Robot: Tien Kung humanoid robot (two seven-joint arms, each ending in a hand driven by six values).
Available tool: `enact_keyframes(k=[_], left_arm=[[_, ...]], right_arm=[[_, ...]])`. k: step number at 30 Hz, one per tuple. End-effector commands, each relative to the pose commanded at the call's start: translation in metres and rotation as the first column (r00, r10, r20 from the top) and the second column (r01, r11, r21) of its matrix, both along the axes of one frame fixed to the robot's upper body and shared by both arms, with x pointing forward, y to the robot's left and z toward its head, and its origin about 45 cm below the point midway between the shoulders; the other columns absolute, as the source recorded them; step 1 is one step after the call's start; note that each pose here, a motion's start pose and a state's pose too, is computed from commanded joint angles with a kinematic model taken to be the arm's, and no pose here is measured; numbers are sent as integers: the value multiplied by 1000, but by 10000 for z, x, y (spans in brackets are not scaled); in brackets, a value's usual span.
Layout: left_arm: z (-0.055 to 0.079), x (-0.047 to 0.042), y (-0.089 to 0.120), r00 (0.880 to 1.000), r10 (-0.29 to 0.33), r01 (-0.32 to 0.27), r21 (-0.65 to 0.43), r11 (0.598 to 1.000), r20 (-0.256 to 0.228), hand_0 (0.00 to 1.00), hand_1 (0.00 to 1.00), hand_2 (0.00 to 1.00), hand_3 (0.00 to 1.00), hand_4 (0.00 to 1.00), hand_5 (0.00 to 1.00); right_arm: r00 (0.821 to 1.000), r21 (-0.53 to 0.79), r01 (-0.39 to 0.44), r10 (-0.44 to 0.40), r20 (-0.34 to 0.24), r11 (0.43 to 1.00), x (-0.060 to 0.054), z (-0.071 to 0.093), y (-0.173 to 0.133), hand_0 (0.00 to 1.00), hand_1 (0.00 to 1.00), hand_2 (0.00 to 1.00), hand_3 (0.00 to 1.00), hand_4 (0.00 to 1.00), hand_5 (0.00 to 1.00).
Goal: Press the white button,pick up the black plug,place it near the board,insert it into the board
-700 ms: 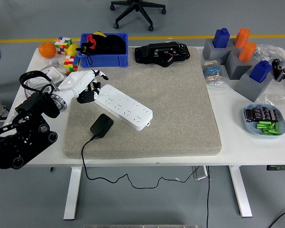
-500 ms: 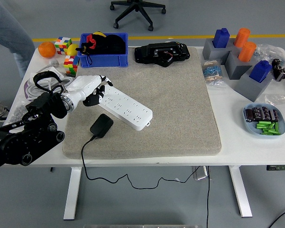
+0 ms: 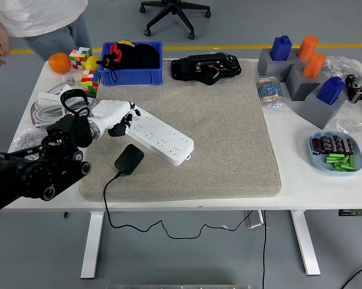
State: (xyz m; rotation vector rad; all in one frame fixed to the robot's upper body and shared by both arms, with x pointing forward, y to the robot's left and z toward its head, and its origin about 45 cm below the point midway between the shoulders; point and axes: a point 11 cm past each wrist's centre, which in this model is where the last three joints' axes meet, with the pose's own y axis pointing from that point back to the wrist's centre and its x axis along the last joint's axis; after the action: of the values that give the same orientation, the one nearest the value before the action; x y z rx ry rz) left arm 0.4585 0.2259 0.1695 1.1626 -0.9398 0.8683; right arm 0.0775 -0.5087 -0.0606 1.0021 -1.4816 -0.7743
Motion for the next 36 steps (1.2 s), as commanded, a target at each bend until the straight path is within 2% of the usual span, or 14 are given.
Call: enact_keyframes(k=[6, 12, 28, 36], left_arm=[[-47, 56, 53, 999, 35, -34, 39, 999, -21, 77, 142, 156, 713, 2, 2], [-95, 54, 64, 999, 33, -30, 71, 997, -36, 74, 140, 155, 708, 2, 2], [-173, 20, 52, 998, 13, -7, 110, 994, -61, 71, 140, 155, 703, 2, 2], [-21, 71, 70, 999, 30, -29, 76, 997, -22, 70, 141, 156, 701, 2, 2]], right_arm=[[1000, -2, -6, 6, -1, 1000, 5, 4, -4, 643, 612, 653, 623, 669, 413], [1000, -3, -5, 5, -8, 1000, -31, -4, -5, 643, 611, 652, 623, 670, 413], [1000, -5, -3, 3, -7, 1000, -34, -2, -11, 643, 610, 652, 623, 669, 413], [1000, -1, 3, -3, -9, 1000, -63, -15, 4, 643, 610, 653, 623, 669, 412]])
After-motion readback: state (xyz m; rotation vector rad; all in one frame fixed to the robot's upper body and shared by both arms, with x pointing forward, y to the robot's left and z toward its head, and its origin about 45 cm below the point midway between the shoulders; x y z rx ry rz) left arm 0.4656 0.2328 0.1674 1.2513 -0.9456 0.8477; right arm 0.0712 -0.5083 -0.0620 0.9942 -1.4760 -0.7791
